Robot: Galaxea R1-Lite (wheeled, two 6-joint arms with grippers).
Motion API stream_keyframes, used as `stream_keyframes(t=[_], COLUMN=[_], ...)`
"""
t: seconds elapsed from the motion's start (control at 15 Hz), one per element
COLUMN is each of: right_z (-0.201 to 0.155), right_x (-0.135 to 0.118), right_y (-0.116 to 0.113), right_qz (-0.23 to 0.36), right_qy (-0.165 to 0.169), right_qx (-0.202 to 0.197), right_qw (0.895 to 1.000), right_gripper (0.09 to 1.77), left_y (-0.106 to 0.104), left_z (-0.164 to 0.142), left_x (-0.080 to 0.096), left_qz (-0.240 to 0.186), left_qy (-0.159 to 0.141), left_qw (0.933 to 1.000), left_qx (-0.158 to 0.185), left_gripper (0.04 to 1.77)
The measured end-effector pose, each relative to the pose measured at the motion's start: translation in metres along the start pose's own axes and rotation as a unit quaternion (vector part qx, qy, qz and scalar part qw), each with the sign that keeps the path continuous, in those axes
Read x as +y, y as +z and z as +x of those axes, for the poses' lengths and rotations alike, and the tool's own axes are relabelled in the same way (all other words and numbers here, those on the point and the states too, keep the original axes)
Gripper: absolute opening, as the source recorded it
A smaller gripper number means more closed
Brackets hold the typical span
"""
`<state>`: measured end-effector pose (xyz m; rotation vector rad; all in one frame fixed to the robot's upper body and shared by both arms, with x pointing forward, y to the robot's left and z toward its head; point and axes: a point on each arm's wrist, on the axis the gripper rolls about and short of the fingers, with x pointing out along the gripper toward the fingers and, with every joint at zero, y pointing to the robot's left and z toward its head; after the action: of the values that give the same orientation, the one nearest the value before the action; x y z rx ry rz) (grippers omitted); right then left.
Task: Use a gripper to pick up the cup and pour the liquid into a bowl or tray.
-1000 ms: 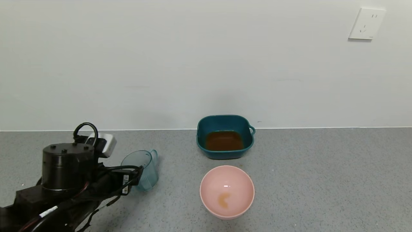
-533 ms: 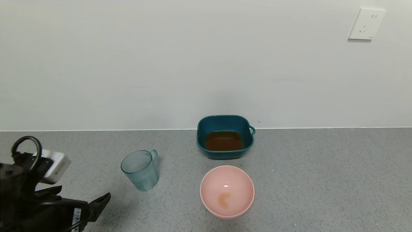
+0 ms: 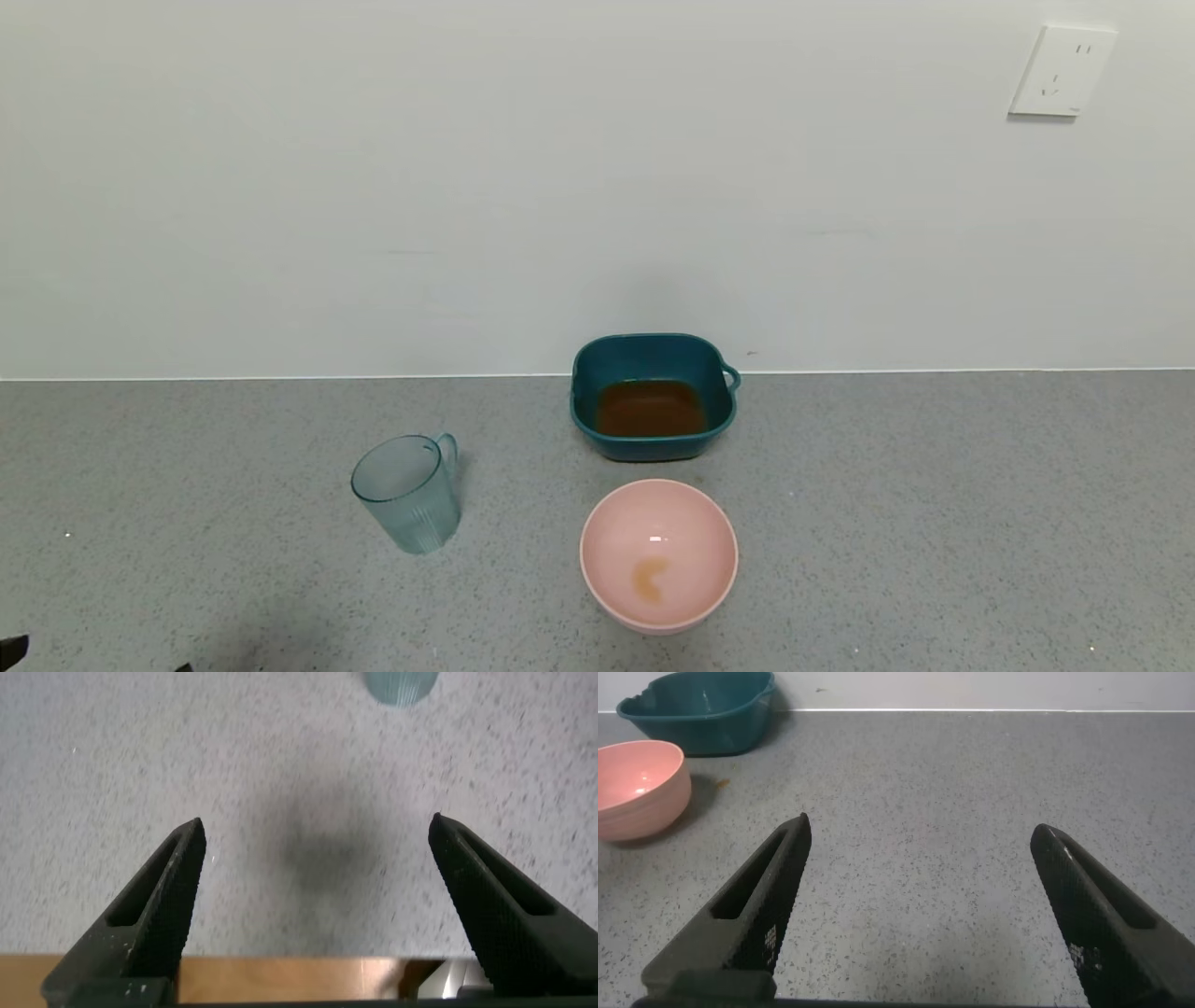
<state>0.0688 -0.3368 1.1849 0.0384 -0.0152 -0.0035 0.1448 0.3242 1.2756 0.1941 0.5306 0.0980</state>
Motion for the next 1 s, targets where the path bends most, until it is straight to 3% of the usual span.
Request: stream_keyframes(t=[0.27, 0.53, 0.67, 0.87, 1.0], right_z=[0.000, 0.000, 0.000, 0.000, 0.000], right_x=[0.000, 0.000, 0.000, 0.000, 0.000], right_y=[0.000, 0.000, 0.000, 0.000, 0.000], right_qz=[0.000, 0.000, 0.000, 0.000, 0.000], right_qy=[0.000, 0.000, 0.000, 0.000, 0.000], right_qx=[0.000, 0.000, 0.000, 0.000, 0.000], right_qw=[1.000, 1.000, 1.000, 1.000, 1.000], right_gripper=[1.71, 1.71, 1.71, 1.71, 1.71], left_y=[-0.035, -0.064, -0.069, -0.071, -0.078], left_z=[-0.027, -0.047, -0.052, -0.059, -0.063], left_x=[0.015, 0.021, 0.019, 0.014, 0.011], left_qz=[-0.006, -0.041, -0.069, -0.080, -0.079], left_qy=[0.013, 0.064, 0.092, 0.048, 0.040], left_qw=[0.9999, 0.9970, 0.9931, 0.9918, 0.9890], left_qx=[0.001, -0.011, -0.026, -0.087, -0.119], left_gripper=[1.71, 1.71, 1.72, 1.72, 1.72])
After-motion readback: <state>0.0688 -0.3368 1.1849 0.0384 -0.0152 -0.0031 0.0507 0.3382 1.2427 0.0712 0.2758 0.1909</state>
